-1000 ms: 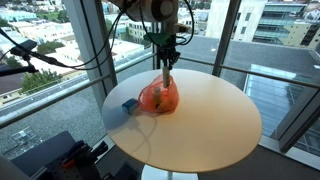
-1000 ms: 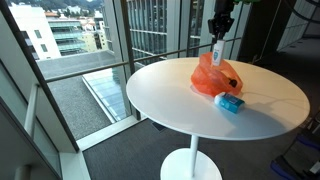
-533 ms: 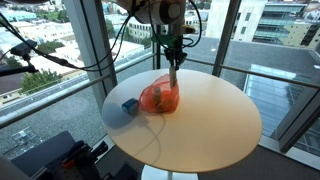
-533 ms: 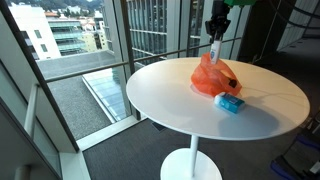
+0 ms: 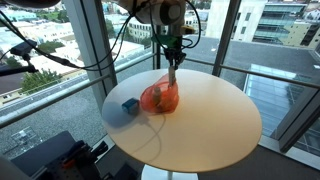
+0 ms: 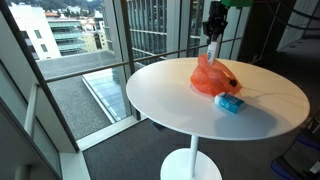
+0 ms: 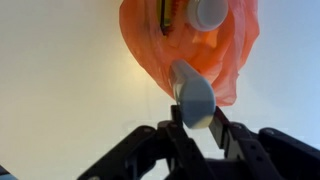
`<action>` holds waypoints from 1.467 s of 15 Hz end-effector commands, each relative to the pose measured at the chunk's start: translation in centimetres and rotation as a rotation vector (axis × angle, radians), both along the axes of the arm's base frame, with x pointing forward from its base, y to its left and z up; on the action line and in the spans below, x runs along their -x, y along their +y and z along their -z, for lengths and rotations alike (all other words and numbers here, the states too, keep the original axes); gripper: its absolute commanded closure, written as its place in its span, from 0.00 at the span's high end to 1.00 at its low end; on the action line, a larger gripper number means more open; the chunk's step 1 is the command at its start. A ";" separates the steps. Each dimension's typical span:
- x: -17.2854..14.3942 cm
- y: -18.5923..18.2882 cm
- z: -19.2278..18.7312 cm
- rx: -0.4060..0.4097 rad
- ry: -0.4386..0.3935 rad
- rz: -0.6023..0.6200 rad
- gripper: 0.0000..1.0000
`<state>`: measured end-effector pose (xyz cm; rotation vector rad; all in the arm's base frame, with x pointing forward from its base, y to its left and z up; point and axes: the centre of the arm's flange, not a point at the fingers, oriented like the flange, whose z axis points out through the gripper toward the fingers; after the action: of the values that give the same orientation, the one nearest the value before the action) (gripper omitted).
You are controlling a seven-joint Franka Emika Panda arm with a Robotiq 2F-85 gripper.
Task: Put the white bottle in the plastic
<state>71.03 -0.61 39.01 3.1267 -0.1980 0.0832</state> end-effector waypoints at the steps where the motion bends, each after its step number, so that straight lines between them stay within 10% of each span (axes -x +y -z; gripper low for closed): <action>1: -0.4 1.3 -0.5 -0.037 0.008 -0.019 0.10; 22: 2.0 2.4 4.5 -0.022 0.057 -0.043 0.10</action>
<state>69.66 2.60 34.71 3.1529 -0.1374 -0.0350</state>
